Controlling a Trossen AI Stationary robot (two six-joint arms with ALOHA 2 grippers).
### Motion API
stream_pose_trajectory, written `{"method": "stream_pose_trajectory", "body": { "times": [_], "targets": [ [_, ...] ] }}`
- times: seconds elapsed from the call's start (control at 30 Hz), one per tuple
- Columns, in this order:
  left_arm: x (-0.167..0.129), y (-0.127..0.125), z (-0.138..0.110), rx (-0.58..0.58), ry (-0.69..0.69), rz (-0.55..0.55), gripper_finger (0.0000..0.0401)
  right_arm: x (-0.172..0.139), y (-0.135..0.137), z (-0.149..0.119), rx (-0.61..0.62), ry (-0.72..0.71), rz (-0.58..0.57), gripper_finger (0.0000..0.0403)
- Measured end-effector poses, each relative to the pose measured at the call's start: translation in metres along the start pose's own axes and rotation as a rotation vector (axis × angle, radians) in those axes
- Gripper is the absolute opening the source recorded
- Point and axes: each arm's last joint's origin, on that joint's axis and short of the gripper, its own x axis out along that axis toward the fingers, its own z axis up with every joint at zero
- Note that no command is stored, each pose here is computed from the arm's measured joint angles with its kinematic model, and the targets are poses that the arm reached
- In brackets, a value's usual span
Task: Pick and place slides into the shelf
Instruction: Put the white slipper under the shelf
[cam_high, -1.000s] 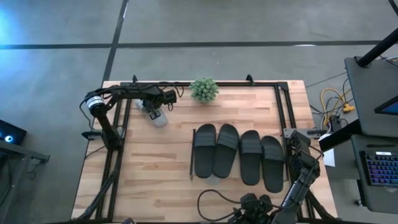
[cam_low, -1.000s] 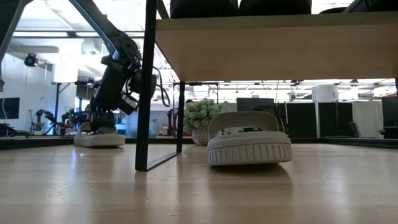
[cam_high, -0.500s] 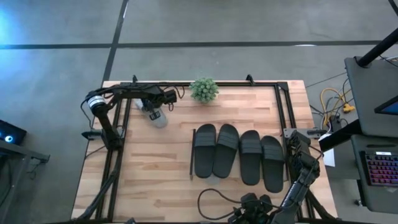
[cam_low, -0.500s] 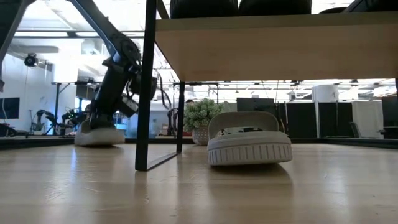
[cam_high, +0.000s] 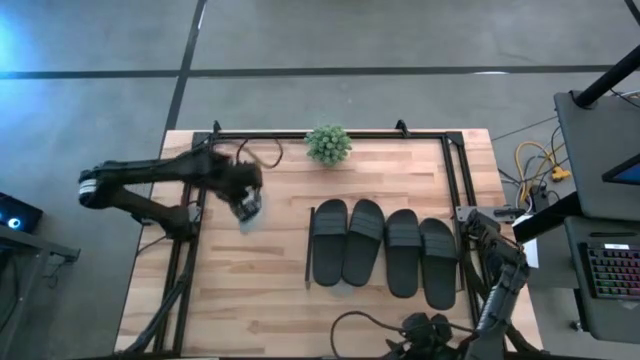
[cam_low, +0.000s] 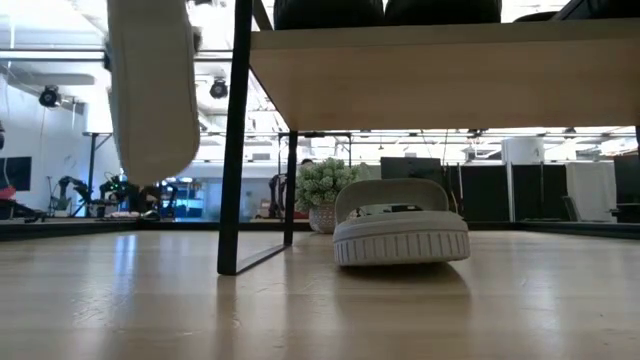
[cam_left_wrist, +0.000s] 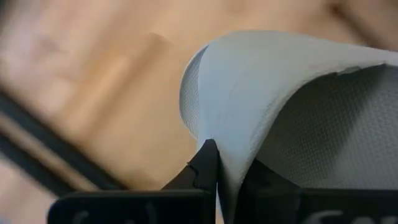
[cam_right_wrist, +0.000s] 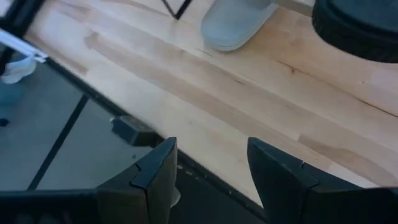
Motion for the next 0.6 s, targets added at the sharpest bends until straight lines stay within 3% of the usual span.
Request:
{"method": "stream_pose_trajectory", "body": {
  "times": [0.2, 0.4, 0.47, 0.6],
  "targets": [
    [-0.026, -0.057, -0.035, -0.003, 0.063, -0.243, 0.0000, -0.025, -0.012, 0.002, -0.016, 0.031, 0.046, 0.0187],
    [-0.034, -0.149, -0.070, 0.091, 0.126, -0.609, 0.0000, -0.048, -0.023, -0.002, -0.018, 0.086, 0.080, 0.0187],
    [-0.034, -0.180, -0.084, 0.100, 0.134, -0.663, 0.0000, -0.054, -0.028, -0.007, -0.009, 0.100, 0.088, 0.0187],
    [-0.032, -0.230, -0.102, 0.107, 0.120, -0.651, 0.0000, -0.065, -0.038, -0.020, 0.022, 0.123, 0.105, 0.0187]
  ]
}}
